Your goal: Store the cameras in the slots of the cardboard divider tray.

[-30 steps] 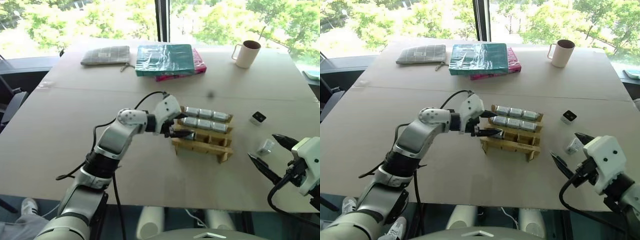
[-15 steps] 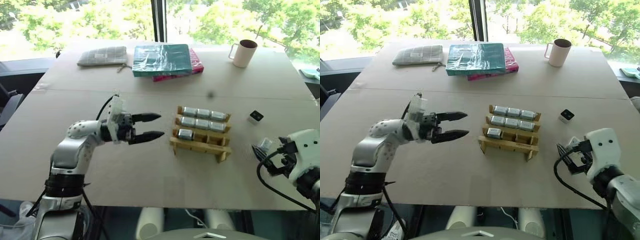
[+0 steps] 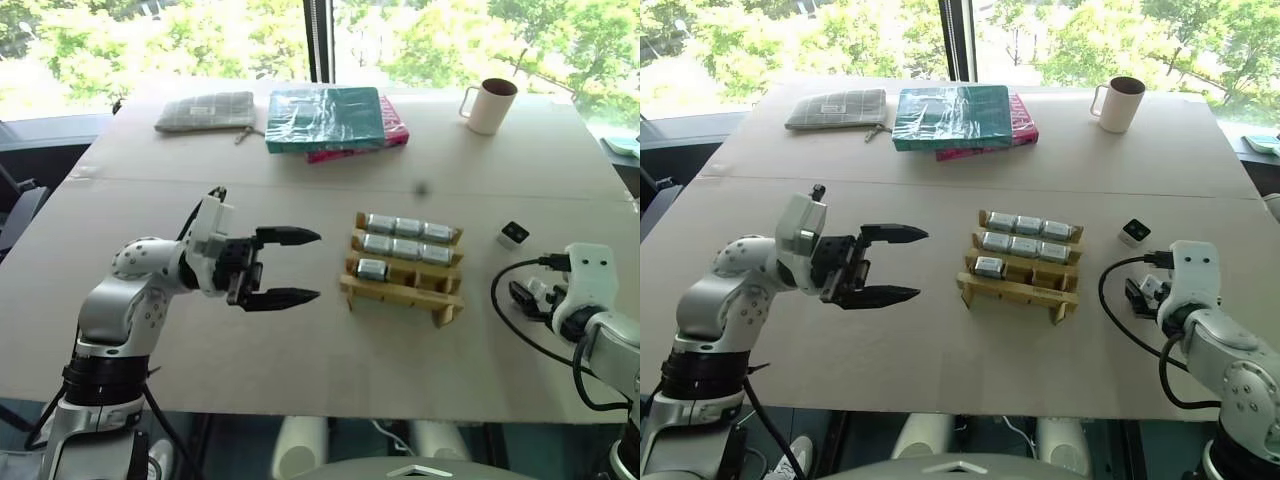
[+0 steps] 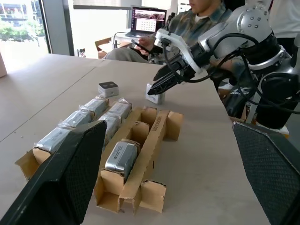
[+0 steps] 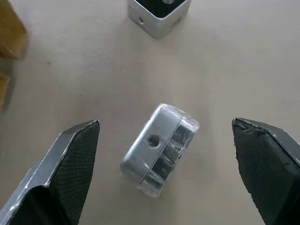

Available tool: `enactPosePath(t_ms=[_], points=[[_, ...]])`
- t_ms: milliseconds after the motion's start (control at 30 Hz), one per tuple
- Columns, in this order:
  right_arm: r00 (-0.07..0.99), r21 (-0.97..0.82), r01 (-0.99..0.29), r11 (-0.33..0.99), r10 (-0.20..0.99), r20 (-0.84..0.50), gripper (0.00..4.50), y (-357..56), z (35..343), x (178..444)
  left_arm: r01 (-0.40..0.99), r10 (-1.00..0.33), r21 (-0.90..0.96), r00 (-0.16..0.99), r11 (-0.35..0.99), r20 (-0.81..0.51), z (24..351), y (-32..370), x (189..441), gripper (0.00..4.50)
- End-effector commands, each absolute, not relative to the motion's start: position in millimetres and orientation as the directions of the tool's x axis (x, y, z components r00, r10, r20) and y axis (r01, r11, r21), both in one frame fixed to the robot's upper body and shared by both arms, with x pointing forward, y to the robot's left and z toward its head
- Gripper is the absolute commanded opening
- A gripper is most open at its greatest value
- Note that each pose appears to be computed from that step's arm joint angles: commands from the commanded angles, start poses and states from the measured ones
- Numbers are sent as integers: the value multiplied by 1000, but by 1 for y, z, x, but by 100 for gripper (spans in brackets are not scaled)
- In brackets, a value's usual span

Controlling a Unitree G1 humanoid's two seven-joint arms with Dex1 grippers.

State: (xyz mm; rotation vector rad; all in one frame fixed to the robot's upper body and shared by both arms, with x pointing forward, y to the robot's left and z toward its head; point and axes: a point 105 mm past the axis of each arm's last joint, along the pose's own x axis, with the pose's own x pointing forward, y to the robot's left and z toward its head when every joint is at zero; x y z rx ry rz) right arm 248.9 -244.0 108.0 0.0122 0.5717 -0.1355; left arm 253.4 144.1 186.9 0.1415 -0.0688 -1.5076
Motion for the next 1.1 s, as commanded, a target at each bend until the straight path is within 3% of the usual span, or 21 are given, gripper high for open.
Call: enactPosePath(t_ms=[33, 167, 267, 300, 333, 367, 433, 567, 633, 800, 1100], points=[[816, -50, 146, 988, -149, -558, 269, -252, 108, 248, 982, -997, 181, 68, 60, -37, 196, 141, 248, 450], [818, -73, 112, 991, -134, -559, 88, -254, 109, 250, 981, -996, 180, 83, 76, -35, 196, 141, 248, 450], [882, -189, -55, 980, -41, -470, 84, -242, 130, 256, 982, -995, 171, 90, 82, -39, 194, 141, 245, 450], [904, -203, -180, 963, 81, -419, 84, -224, 140, 258, 982, -995, 170, 91, 83, -40, 193, 140, 244, 450], [889, -237, -381, 894, 285, -358, 84, -197, 154, 256, 978, -994, 186, 106, 97, -39, 190, 141, 244, 450], [831, -289, -540, 790, 447, -331, 84, -173, 164, 250, 975, -991, 189, 127, 118, -37, 187, 142, 245, 450], [711, -320, -703, 635, 630, -311, 84, -146, 172, 241, 966, -986, 205, 165, 161, -3, 182, 145, 248, 450], [520, -277, -848, 451, 807, -280, 84, -112, 176, 244, 957, -978, 202, 205, 206, 29, 176, 148, 250, 450], [454, -278, -882, 381, 845, -281, 84, -97, 174, 251, 968, -984, 173, 179, 180, 21, 175, 152, 246, 450], [417, -296, -894, 336, 866, -276, 84, -83, 172, 268, 971, -984, 156, 180, 181, 21, 179, 162, 239, 450], [358, -254, -926, 280, 863, -357, 84, -86, 151, 268, 966, -975, 133, 224, 221, -6, 172, 178, 223, 450]])
